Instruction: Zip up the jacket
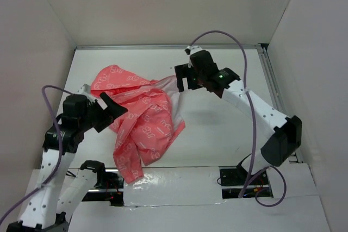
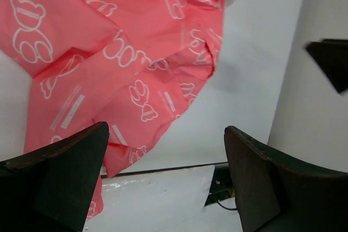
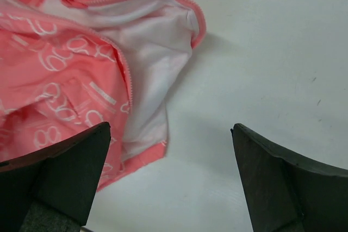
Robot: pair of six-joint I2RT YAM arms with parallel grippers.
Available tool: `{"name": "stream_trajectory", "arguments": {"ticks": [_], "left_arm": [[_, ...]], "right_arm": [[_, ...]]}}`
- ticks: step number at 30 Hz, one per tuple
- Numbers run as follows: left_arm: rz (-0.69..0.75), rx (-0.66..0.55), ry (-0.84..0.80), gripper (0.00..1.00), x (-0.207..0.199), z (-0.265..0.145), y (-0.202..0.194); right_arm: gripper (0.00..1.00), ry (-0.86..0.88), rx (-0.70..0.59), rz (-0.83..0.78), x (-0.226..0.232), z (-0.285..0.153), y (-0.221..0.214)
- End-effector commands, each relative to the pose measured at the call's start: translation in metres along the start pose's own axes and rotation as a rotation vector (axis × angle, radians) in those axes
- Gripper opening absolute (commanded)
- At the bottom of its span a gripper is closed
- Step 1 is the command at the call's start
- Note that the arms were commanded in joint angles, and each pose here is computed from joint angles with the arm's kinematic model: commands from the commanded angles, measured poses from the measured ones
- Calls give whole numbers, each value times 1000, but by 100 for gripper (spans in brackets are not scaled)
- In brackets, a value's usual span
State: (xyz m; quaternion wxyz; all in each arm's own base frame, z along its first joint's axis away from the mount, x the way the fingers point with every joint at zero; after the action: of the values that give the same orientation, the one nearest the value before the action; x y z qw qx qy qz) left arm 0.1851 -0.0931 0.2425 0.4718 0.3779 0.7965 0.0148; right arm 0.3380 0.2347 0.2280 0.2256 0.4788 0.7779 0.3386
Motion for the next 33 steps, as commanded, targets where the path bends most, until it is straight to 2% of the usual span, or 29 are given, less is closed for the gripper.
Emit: {"name": "stream_trajectory", "arguments": {"ticks": [1,3,4,7,12,15,17,20,23,25,26,27,28,29,30,31,32,33], "left_arm": [[-60,-35,65,99,0,22,18],[-73,-39,135,99,7,40,28],[-88,-52,160,99,11,45,34],[-134,-44,298,99,40,72,47],[-172,76,261,99,68,102,38],[-145,139,186,99,72,114,28],[-146,166,198,99,79,121,23],[-183,193,292,99,102,130,17],[-186,237,313,97,110,136,11],[-168,255,265,77,106,139,9],[-158,262,244,60,107,140,6],[-137,270,197,6,101,142,4],[-134,271,183,5,99,142,5],[-131,274,177,0,98,142,5],[-117,271,163,0,96,142,6],[-105,263,150,0,92,141,9],[-87,247,136,0,88,139,12],[-77,233,125,0,84,136,15]], "right_arm": [[100,126,-118,139,12,-16,17],[100,145,-97,143,22,-11,-6],[100,155,-60,144,26,-8,-32],[100,180,33,185,44,-1,-80],[100,142,189,231,69,7,-151],[100,176,230,224,90,11,-169],[100,146,268,227,95,23,-180],[100,98,285,241,103,43,-177],[100,32,289,250,104,62,-173],[100,-3,304,251,103,72,-176],[100,-2,294,258,106,76,-172],[98,-3,279,275,109,84,-169],[98,-8,285,277,109,86,-171],[91,5,267,287,111,91,-166],[81,8,263,296,112,95,-165],[65,-9,264,305,109,100,-168],[35,-24,243,322,104,105,-161],[20,-28,240,332,101,106,-161]]}}
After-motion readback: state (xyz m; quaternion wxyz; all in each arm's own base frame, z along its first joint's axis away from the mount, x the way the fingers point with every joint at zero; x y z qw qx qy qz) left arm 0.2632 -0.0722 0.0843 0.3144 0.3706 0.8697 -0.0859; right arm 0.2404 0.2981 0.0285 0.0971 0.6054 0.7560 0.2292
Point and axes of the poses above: each gripper's point midway between its finger pads, its own z axis out along the fingers, its own x axis along the line the jaws close on, y = z × x, the point moved 1 cm from there along -z, back along the fingers, and after that the axes turned 7 degrees about -z, right-handed, at the moved point
